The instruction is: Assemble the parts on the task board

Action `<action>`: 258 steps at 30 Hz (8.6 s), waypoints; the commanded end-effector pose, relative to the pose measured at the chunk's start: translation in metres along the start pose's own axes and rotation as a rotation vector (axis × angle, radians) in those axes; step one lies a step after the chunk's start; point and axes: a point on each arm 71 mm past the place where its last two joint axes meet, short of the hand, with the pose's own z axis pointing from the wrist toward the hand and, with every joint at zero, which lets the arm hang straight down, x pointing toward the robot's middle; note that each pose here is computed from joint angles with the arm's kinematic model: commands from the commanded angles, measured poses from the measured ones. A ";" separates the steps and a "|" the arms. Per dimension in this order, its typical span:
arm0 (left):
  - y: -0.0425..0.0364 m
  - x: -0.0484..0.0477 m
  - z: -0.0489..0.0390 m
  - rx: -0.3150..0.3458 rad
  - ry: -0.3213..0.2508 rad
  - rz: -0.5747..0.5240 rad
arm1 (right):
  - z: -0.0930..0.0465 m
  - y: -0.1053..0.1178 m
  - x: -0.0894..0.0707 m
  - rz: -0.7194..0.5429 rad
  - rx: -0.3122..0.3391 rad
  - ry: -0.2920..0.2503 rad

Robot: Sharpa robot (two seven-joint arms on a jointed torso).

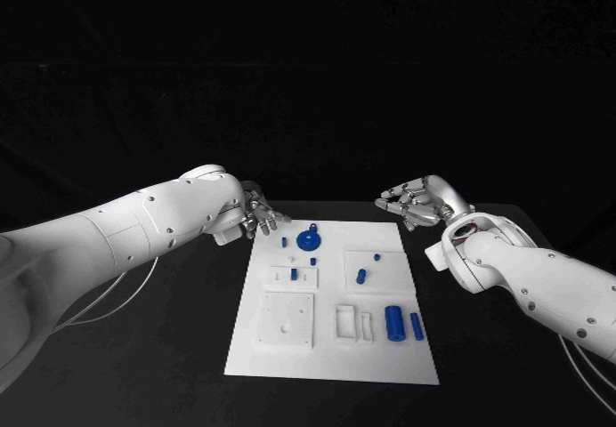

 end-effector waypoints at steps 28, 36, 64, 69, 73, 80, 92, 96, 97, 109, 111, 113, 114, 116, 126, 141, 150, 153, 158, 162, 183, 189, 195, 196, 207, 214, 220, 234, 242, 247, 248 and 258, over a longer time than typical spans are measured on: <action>-0.0027 0.0038 0.0086 -0.023 0.144 0.067 | 0.000 0.008 0.005 0.006 -0.022 0.014; 0.0012 0.0025 0.0091 -0.038 0.147 0.069 | 0.000 0.007 0.004 0.004 -0.021 0.013; 0.0064 -0.0003 0.0115 -0.061 0.135 0.059 | 0.000 0.008 0.005 0.005 -0.022 0.014; 0.0070 0.0001 0.0120 -0.066 0.138 0.060 | 0.000 0.009 0.006 0.005 -0.023 0.015; 0.0074 0.0008 0.0125 -0.069 0.140 0.059 | 0.000 0.009 0.006 0.005 -0.023 0.015; 0.0075 0.0012 0.0132 -0.071 0.143 0.053 | 0.000 0.009 0.006 0.006 -0.025 0.016; 0.0062 0.0037 0.0133 -0.065 0.170 0.054 | 0.000 0.010 0.007 0.007 -0.025 0.018; 0.0060 0.0051 0.0130 -0.059 0.188 0.050 | 0.000 0.010 0.007 0.007 -0.026 0.019; 0.0059 0.0055 0.0130 -0.057 0.191 0.049 | 0.000 0.010 0.007 0.007 -0.026 0.019; 0.0048 0.0076 0.0128 -0.045 0.203 0.044 | 0.000 0.010 0.007 0.007 -0.026 0.018; 0.0054 0.0074 0.0127 -0.046 0.202 0.042 | 0.000 0.010 0.007 0.007 -0.026 0.018; 0.0062 0.0070 0.0126 -0.046 0.203 0.038 | 0.000 0.010 0.007 0.007 -0.026 0.018; 0.0066 0.0069 0.0126 -0.046 0.203 0.036 | 0.000 0.010 0.007 0.007 -0.026 0.018; 0.0073 0.0067 0.0125 -0.047 0.203 0.034 | 0.000 0.010 0.006 0.006 -0.026 0.018; 0.0070 0.0075 0.0121 -0.042 0.211 0.028 | 0.000 0.009 0.006 0.006 -0.026 0.017; 0.0061 0.0087 0.0067 -0.010 0.159 -0.026 | 0.000 0.007 0.004 0.002 -0.022 0.014; 0.0053 0.0126 -0.0091 0.026 0.126 -0.052 | -0.001 0.005 0.000 -0.003 -0.017 0.008; 0.0043 0.0158 -0.0162 0.040 0.123 -0.042 | -0.002 0.004 -0.001 -0.004 -0.015 0.006; 0.0052 0.0192 -0.0279 0.059 0.095 -0.005 | -0.002 0.003 -0.002 -0.005 -0.013 0.004; 0.0077 0.0198 -0.0335 0.066 0.078 0.000 | -0.002 0.002 -0.002 -0.005 -0.012 0.003; 0.0106 0.0352 -0.0494 0.070 0.127 0.049 | -0.002 0.001 -0.002 -0.004 -0.008 0.004; 0.0100 0.0397 -0.0504 0.066 0.149 0.066 | -0.002 0.001 -0.002 -0.003 -0.008 0.005; 0.0139 0.0460 -0.0498 0.051 0.176 0.100 | -0.002 0.001 -0.002 -0.003 -0.008 0.005; 0.0145 0.0469 -0.0496 0.049 0.178 0.104 | -0.002 0.001 -0.002 -0.003 -0.008 0.005; 0.0208 0.0570 -0.0491 0.033 0.204 0.134 | -0.001 0.001 -0.002 -0.002 -0.007 0.006; 0.0220 0.0633 -0.0477 0.029 0.214 0.141 | -0.001 0.001 -0.002 -0.002 -0.008 0.007; 0.0209 0.0667 -0.0467 0.031 0.221 0.145 | -0.001 0.001 -0.001 -0.002 -0.008 0.007; 0.0179 0.0687 -0.0448 0.030 0.233 0.155 | -0.001 0.000 -0.002 -0.002 -0.007 0.007; 0.0160 0.0707 -0.0440 0.027 0.259 0.177 | -0.001 0.000 -0.002 -0.002 -0.006 0.008; 0.0154 0.0722 -0.0443 0.024 0.273 0.196 | -0.001 0.000 -0.002 -0.002 -0.006 0.009; 0.0153 0.0725 -0.0445 0.023 0.275 0.199 | -0.001 0.000 -0.002 -0.002 -0.006 0.009; 0.0144 0.0748 -0.0457 0.018 0.289 0.215 | -0.001 0.000 -0.002 -0.002 -0.006 0.009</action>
